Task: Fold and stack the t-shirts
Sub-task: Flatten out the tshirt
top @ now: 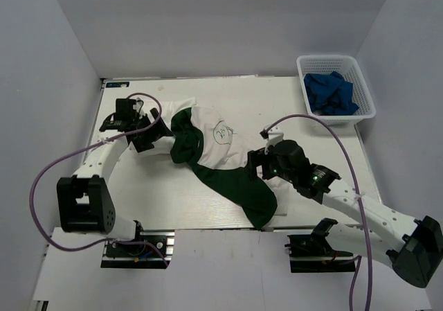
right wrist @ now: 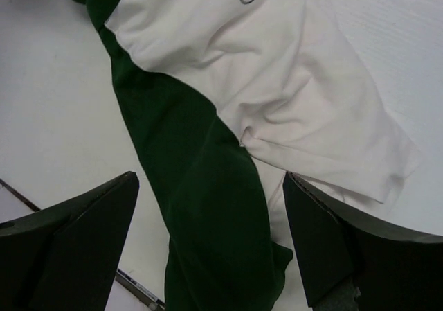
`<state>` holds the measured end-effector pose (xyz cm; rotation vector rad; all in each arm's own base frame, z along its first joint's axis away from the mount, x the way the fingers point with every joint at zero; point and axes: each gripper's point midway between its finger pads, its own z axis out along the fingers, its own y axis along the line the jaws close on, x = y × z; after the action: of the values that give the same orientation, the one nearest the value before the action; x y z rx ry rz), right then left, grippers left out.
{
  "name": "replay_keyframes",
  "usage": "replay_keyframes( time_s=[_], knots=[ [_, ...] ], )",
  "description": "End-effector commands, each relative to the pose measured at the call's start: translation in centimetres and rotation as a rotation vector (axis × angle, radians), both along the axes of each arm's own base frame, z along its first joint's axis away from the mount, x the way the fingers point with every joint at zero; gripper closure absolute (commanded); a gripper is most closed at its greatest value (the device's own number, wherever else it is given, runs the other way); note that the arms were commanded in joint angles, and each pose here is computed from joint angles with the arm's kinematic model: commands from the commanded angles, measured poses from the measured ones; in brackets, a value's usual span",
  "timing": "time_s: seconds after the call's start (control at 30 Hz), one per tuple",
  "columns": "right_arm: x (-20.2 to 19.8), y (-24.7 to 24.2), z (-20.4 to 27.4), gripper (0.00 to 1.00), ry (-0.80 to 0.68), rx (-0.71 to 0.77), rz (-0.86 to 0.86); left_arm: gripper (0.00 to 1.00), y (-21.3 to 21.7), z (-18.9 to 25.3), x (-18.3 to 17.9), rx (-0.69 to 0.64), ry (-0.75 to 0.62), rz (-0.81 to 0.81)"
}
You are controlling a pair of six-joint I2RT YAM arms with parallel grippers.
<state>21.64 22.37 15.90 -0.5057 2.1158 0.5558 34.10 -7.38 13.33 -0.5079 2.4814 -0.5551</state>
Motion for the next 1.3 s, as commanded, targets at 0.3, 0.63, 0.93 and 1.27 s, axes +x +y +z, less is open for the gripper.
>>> replay_keyframes(
  time_s=[0.3,0.63,0.93,1.27],
  knots=[
    [1.0,1.2,-0.1,0.1,-0.018,-0.026,0.032,0.0,0.0,1.4,5.1,-0.021,-0.106,0.006],
    [3.5,6.1,0.1,0.1,-0.173,-0.054,0.247,0.0,-0.5,2.3,5.4,-0.026,-0.127,0.002],
    [11.5,12.2,-6.8,0.1,-0.14,-0.267,0.241,0.0,-0.5,5.2,3.9,-0.033,-0.179,0.008],
    [6.6,3.2,-15.9,0.1,0.188,-0.479,0.013,0.0,-0.9,7.2,3.4,-0.051,-0.249,-0.009]
  ],
)
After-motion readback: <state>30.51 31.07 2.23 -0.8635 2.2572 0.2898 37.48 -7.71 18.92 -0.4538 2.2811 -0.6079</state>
